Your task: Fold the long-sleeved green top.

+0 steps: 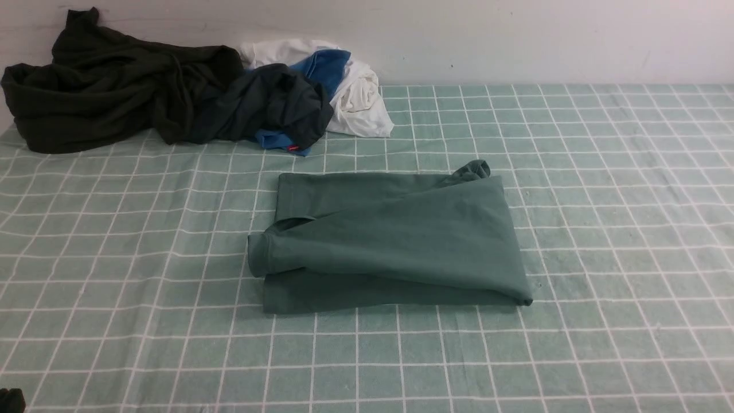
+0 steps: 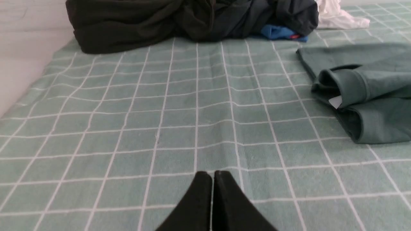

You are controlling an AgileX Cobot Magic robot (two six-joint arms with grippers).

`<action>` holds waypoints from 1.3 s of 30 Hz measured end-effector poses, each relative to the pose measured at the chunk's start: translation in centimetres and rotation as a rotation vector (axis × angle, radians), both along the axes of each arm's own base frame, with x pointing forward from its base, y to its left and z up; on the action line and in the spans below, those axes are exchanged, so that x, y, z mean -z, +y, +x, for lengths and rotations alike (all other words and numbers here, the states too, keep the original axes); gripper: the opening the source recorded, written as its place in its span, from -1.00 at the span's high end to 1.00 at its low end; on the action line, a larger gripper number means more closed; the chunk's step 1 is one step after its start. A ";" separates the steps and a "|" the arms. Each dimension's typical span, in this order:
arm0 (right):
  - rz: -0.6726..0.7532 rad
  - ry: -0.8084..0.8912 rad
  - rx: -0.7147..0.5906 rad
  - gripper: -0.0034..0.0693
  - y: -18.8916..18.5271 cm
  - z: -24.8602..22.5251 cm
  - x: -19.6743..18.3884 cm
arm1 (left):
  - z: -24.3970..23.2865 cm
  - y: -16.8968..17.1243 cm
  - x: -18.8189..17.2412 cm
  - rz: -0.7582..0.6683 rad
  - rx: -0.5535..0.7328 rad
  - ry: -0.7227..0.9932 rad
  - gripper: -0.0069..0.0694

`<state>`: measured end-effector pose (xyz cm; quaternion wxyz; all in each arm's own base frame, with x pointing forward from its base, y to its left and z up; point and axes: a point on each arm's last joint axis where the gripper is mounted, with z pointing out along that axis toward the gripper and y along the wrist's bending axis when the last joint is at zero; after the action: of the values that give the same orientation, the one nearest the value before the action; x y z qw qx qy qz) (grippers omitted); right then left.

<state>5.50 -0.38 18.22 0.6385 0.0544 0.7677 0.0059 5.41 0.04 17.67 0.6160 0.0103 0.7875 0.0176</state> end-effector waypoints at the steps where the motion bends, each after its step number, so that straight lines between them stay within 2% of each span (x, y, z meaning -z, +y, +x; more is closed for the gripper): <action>1: 0.000 0.000 0.000 0.94 0.0 0.0 0.0 | 0.0 0.0 0.0 0.000 0.000 0.000 0.83; 39: 0.000 0.000 0.000 0.94 0.0 0.0 0.0 | -0.1 0.0 0.0 0.006 0.000 0.017 0.83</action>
<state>5.50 -0.38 18.22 0.6385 0.0544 0.7677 0.0059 5.35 0.05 17.63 0.6091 0.0122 0.7927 0.0199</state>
